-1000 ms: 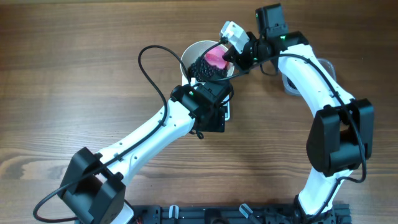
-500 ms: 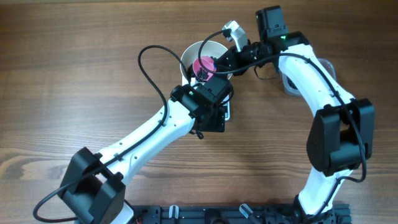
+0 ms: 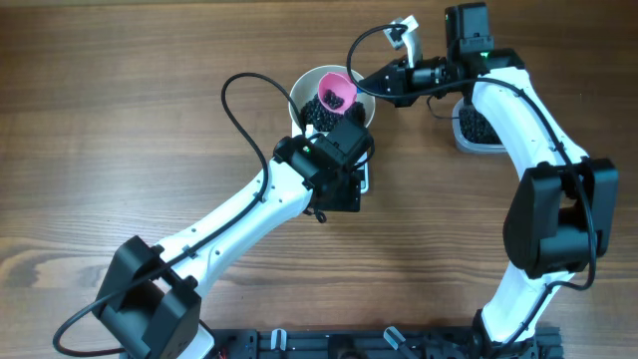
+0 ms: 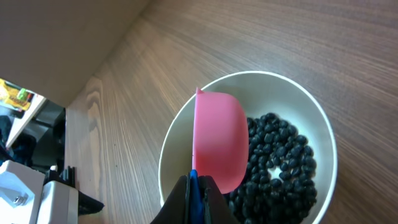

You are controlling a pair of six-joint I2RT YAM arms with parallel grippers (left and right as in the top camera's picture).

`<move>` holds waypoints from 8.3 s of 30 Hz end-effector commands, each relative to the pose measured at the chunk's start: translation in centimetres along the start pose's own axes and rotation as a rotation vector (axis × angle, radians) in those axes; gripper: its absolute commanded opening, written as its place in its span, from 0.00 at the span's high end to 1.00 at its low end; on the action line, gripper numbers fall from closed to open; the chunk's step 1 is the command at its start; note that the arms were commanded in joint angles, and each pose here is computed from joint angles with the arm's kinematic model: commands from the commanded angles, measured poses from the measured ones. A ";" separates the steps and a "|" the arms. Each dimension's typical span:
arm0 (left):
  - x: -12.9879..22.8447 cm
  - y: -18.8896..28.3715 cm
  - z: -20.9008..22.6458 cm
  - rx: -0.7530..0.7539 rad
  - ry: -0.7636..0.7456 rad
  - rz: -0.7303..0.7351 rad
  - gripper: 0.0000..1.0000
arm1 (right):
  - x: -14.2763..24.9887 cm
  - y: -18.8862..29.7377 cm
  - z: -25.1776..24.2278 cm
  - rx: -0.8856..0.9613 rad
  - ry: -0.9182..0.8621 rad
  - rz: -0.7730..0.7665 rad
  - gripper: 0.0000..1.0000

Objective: Scoop item into bowl and weigh 150g on scale

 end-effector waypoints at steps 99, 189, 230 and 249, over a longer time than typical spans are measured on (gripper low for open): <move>0.2 -0.4 0.0 -0.023 0.001 -0.003 0.00 | 0.6 -1.5 -0.6 0.001 0.017 -0.007 0.96; 0.2 -0.4 0.0 -0.023 0.001 -0.003 0.00 | -0.7 6.1 -3.1 -0.231 -0.347 -0.218 0.96; 0.2 -0.4 0.0 -0.023 0.001 -0.003 0.00 | 5.3 20.6 0.2 0.930 -0.054 0.371 0.96; 0.2 -0.4 0.0 -0.023 0.001 -0.003 0.00 | 0.3 15.9 1.0 0.976 0.246 0.314 0.96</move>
Point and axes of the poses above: each gripper's point midway between its finger pads, its own y axis back along the fingers, its own z axis along the line the jaws close on, x = y × z, the point moved 9 cm from there along y, back along the fingers, and after that the axes turned 4 degrees about y, right-handed, at the moved point
